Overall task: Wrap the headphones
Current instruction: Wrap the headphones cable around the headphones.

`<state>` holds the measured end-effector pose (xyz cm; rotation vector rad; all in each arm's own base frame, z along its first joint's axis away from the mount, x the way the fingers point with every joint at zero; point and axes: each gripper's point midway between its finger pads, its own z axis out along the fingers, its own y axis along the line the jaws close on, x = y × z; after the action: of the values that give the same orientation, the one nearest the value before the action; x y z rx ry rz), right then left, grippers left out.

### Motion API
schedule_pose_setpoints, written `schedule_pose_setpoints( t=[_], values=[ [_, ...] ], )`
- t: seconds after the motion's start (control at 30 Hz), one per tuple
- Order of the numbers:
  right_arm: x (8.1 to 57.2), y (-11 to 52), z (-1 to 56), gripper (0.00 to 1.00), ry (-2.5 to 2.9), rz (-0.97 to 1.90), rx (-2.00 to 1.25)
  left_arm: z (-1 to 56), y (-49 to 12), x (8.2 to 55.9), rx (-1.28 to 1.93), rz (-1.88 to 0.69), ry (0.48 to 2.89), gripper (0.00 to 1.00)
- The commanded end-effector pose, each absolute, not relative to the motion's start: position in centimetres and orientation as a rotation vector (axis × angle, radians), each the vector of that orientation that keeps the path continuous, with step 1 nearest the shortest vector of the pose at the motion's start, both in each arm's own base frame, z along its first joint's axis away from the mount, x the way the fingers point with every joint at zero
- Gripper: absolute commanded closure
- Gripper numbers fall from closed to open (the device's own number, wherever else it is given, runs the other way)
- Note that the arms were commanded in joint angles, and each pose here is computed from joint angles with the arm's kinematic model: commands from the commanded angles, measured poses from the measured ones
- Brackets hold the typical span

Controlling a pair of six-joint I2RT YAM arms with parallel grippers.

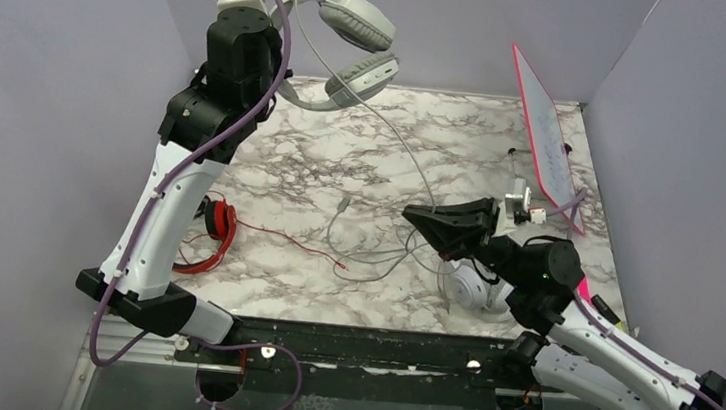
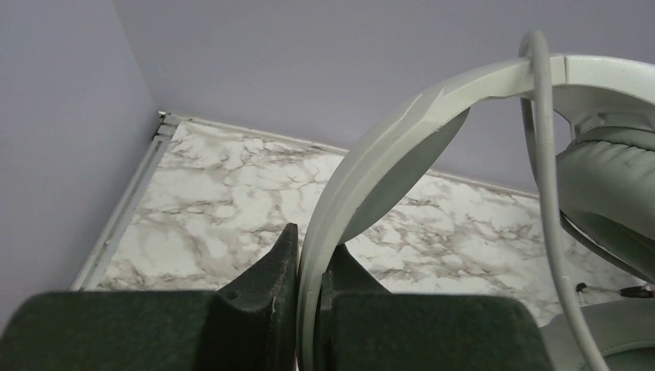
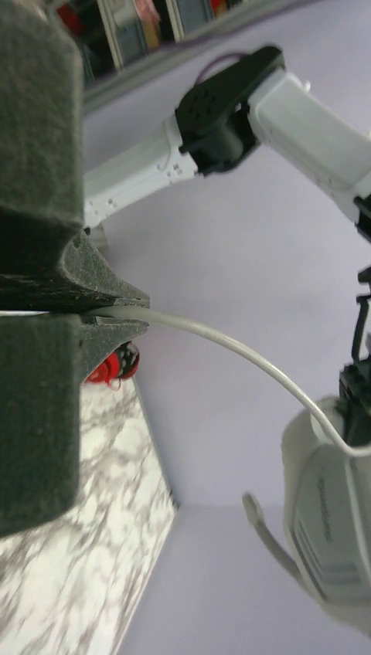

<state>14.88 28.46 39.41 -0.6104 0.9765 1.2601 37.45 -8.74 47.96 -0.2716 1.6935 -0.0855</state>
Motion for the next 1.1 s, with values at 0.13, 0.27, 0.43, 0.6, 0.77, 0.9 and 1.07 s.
schedule_pose_setpoints(
  t=[0.13, 0.27, 0.43, 0.6, 0.77, 0.9, 1.07],
  values=[
    [16.5, 24.7, 39.7, 1.0, 1.088, 1.021, -0.547, 47.8, -6.2, 37.9, -0.331, 0.054, 1.639, 1.0],
    [16.1, 23.8, 40.5, 1.0, 1.086, 0.992, -0.548, 46.9, -6.2, 38.5, -0.33, 0.066, 1.653, 1.0],
    [14.7, 23.8, 40.9, 1.0, 1.067, 1.034, -0.597, 45.4, -5.6, 39.1, -0.359, 0.078, 1.671, 1.0],
    [13.2, 24.2, 40.6, 1.0, 1.04, 1.089, -0.658, 45.1, -5.2, 39.5, -0.4, 0.054, 1.669, 1.0],
    [11.8, 27.8, 38.4, 0.99, 1.053, 1.216, -0.853, 45.2, -5.2, 40.2, -0.493, -0.005, 1.659, 1.0],
    [11.9, 30.3, 36.3, 1.0, 1.078, 1.284, -0.964, 46.5, -7.4, 40.8, -0.521, -0.193, 1.643, 1.0],
    [12.4, 33.9, 31.9, 0.99, 1.133, 1.44, -1.021, 49.0, -11.9, 41.2, -0.491, -0.51, 1.639, 1.0]
  ],
)
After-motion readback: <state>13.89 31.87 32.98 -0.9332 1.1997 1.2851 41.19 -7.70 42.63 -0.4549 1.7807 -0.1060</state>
